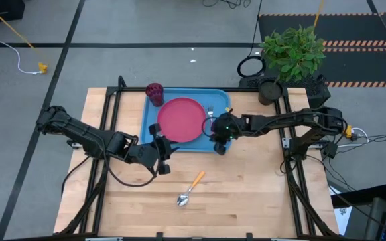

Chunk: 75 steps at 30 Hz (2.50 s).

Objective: Pick and place plate/cup/fork/spoon on tray
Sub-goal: Put the pink fork on the blue tray to the right of the pink plate

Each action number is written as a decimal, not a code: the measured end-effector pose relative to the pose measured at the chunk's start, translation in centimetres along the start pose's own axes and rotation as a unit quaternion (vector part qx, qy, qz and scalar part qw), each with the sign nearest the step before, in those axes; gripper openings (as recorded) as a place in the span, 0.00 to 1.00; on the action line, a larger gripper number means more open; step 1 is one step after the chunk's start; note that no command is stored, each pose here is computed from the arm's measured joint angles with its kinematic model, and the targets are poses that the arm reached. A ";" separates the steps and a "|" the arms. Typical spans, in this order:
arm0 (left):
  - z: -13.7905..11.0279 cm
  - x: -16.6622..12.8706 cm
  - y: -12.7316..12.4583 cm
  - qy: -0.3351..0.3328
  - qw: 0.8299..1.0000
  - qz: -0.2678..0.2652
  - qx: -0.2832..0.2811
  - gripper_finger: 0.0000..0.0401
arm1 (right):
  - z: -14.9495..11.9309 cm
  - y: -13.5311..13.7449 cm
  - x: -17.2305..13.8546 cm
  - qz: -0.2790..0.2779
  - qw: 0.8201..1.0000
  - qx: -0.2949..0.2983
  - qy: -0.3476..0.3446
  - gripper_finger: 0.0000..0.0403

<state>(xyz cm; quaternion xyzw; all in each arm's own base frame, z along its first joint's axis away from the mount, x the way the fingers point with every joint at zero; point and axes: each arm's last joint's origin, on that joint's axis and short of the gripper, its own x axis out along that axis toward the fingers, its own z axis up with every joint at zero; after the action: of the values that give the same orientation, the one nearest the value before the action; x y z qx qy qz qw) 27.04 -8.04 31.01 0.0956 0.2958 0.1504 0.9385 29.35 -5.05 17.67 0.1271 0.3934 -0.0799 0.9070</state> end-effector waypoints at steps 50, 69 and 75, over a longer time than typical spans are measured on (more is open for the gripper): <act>-0.7 4.1 -2.1 -0.031 0.990 -0.022 -0.137 0.21 | -6.7 -4.0 2.8 -0.044 0.985 -0.160 -0.037 0.00; -0.7 4.1 -2.1 -0.029 0.990 -0.022 -0.134 0.21 | -6.3 -4.0 2.9 -0.046 0.985 -0.154 -0.059 0.00; -0.7 4.1 -2.1 -0.029 0.990 -0.022 -0.136 0.21 | -6.4 -4.0 2.9 -0.046 0.985 -0.154 -0.056 0.00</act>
<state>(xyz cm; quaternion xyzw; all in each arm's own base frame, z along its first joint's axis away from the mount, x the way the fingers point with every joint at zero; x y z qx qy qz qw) 30.32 -8.51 27.72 -0.0354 0.2474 0.1659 0.9539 25.92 -7.13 10.67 -0.0372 0.3549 -0.0673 0.9318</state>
